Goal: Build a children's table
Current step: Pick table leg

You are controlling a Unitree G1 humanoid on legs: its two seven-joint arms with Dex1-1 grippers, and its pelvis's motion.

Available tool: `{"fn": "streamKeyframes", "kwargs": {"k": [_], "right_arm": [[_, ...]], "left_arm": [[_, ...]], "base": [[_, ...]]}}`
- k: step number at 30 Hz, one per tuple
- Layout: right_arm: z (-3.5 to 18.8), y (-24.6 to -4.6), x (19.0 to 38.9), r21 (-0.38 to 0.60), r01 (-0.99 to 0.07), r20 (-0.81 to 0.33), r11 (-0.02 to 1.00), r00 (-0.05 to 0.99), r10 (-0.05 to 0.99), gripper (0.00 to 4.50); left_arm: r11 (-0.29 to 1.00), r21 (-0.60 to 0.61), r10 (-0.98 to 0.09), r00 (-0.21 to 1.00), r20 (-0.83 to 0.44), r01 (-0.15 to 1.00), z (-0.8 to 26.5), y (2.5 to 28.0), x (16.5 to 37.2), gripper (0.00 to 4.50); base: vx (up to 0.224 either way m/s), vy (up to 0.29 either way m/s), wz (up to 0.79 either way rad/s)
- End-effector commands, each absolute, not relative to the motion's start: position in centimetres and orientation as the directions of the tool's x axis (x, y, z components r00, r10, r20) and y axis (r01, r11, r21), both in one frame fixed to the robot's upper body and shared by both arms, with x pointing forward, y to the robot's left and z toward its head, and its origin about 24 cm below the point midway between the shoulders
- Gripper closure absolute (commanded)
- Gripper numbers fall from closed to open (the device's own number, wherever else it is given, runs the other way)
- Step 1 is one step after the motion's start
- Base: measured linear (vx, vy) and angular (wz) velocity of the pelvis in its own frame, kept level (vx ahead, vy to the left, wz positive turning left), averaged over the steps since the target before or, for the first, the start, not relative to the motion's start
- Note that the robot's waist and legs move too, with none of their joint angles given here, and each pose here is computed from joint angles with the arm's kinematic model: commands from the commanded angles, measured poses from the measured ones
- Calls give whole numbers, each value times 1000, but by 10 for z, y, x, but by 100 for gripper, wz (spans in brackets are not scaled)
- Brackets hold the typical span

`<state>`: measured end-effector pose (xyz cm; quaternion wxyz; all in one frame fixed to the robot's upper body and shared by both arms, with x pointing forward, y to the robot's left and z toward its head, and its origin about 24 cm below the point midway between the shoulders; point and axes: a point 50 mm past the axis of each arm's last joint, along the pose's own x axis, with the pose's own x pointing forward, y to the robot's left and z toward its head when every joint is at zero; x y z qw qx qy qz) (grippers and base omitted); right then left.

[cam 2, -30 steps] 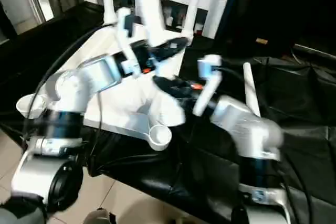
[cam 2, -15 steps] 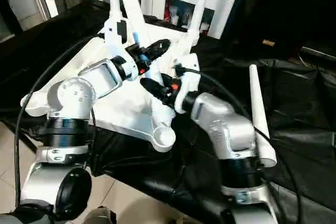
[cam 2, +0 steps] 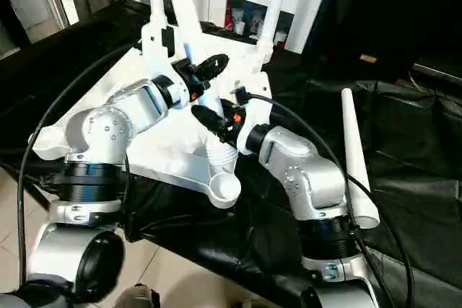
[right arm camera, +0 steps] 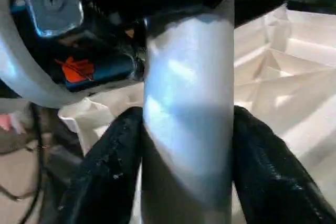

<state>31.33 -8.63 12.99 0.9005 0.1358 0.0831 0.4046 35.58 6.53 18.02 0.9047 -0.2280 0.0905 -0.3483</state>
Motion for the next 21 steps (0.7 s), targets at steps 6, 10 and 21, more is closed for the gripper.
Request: {"fn": "streamKeyframes", "kwargs": {"k": [6, 10, 21], "right_arm": [[132, -118, 296, 475, -786, -16, 395, 441, 897, 181], [131, -121, 285, 497, -817, -13, 293, 331, 944, 181], [120, -113, 285, 516, -795, -95, 320, 318, 943, 222]], "left_arm": [[327, -335, -932, 360, 39, 883, 201, 64, 336, 262], [199, -326, -967, 238, 86, 924, 211, 63, 331, 262], [133, -340, -968, 197, 158, 931, 219, 60, 332, 262]], "base": [[0, 0, 0], [0, 0, 0], [0, 0, 0]]}}
